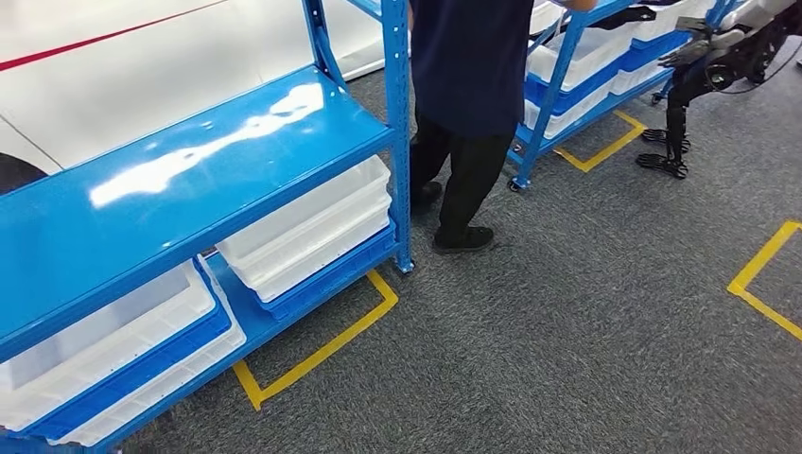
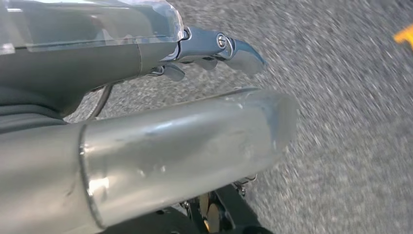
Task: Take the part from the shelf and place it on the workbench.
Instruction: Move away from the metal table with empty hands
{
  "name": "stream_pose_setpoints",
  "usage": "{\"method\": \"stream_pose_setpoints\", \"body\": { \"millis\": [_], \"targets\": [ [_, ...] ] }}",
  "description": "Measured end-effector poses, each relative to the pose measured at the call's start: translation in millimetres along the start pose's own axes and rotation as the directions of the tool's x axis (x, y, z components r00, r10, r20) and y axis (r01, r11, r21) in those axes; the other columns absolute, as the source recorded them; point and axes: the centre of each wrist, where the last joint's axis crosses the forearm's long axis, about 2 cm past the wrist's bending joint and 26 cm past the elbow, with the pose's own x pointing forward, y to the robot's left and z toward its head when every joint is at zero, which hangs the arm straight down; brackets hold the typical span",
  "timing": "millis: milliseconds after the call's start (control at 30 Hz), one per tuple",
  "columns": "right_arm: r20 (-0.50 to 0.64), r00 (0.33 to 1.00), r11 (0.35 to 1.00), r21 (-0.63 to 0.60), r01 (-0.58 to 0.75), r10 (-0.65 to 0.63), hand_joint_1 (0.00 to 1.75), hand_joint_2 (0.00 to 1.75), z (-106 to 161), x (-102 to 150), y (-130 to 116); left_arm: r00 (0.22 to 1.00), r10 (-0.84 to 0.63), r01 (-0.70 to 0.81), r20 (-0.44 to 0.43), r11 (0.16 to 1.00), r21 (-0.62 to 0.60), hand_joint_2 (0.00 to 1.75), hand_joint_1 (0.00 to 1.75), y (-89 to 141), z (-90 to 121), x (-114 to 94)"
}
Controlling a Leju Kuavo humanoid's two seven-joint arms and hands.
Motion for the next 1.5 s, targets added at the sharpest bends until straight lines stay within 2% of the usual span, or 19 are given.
{"method": "stream_pose_setpoints", "body": {
  "millis": [1500],
  "targets": [
    [-0.046, 0.999, 1.000, -0.004, 0.020, -0.020, 0.00, 0.00, -0.6, -4.5, -7.3, 1.000, -0.014, 0.013, -0.020, 0.999, -0.050, 0.00, 0.00, -2.7, 0.2, 0.5]
  ]
}}
